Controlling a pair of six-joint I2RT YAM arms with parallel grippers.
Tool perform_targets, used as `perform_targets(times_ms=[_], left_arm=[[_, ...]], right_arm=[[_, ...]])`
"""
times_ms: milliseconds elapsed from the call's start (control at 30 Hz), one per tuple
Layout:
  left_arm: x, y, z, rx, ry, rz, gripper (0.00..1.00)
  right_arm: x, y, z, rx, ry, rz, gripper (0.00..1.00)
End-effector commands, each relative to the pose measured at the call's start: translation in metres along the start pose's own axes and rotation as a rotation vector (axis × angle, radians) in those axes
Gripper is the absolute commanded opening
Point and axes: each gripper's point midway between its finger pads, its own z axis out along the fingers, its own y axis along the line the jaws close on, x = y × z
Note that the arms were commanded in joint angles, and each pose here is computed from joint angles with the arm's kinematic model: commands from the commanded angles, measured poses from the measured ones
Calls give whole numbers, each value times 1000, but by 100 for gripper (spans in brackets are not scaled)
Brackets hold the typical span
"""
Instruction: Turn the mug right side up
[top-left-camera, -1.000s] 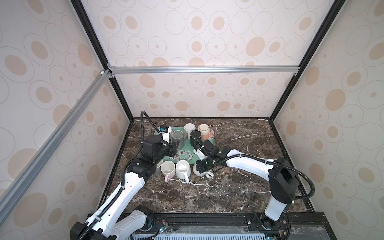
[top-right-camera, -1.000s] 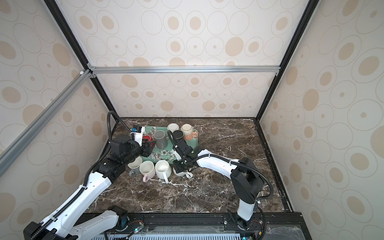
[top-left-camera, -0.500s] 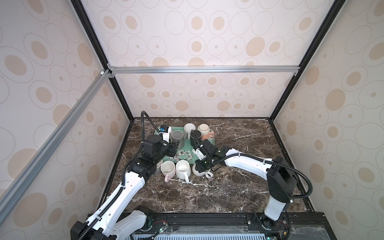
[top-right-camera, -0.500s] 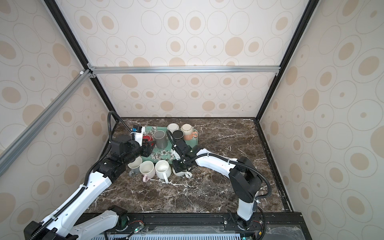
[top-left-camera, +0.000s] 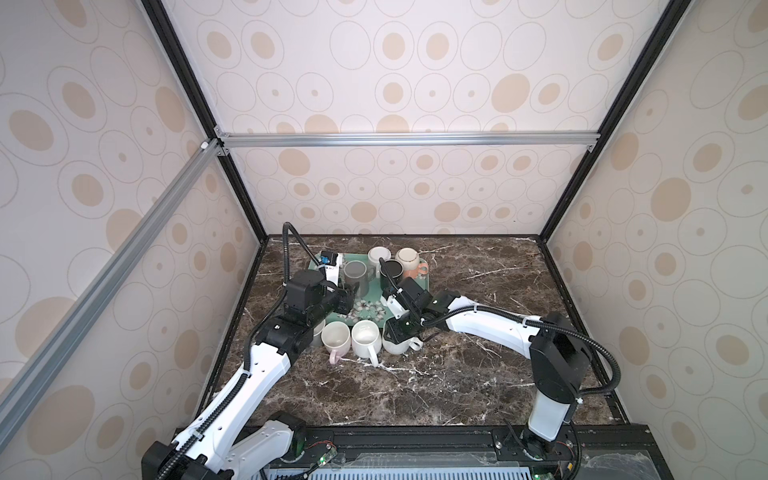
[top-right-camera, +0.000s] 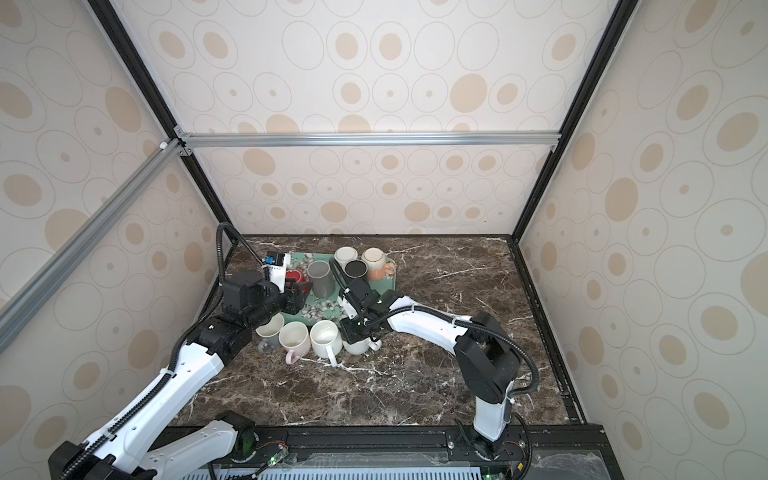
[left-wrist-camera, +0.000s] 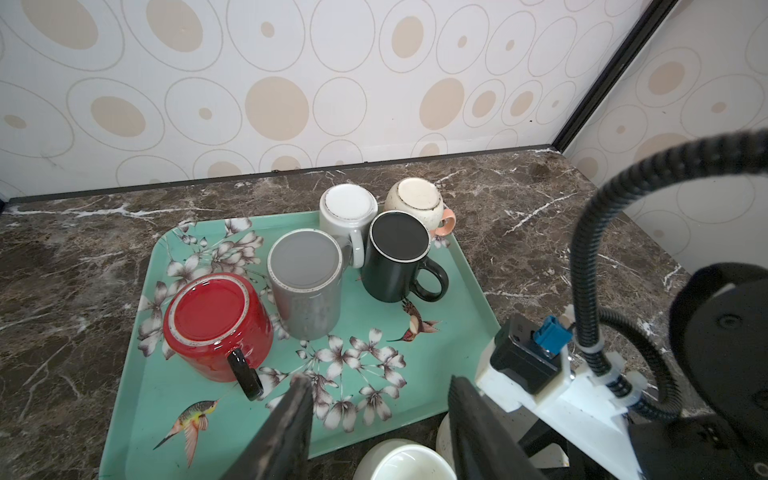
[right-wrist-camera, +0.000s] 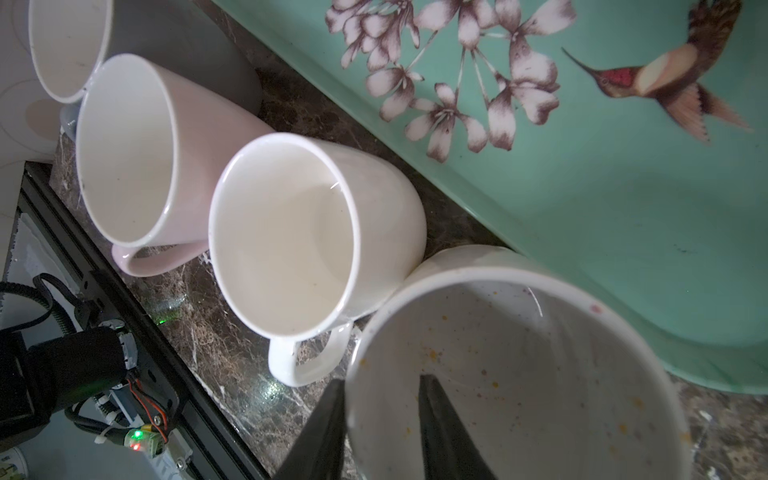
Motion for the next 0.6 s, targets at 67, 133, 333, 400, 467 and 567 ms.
perform_targets(times_ms=[67,133,333,400,467,567], left_arm=[[-9,3,-2,-16,-19,17,53],[-8,4,-1,-16,-19,14,54],[-10,4,-1,-16,-22,3,54],[-11,3,-1,-12,-22,0,54],[-11,2,0,-10,-21,-5,54],[-11,2,2,-9,-17,-11,54]], right_arm=[[-13,11,-22,-4,-53,-31,35],[-15,13,-27,-7,-63,-35,35],[-18,16,-39,-12,-88,-42,37],[-19,17,-43,-14,-97,-43,37],[-20,18,-49,-14,-110,-45,37],[-22,19,-59,-11,-134,-51,37]])
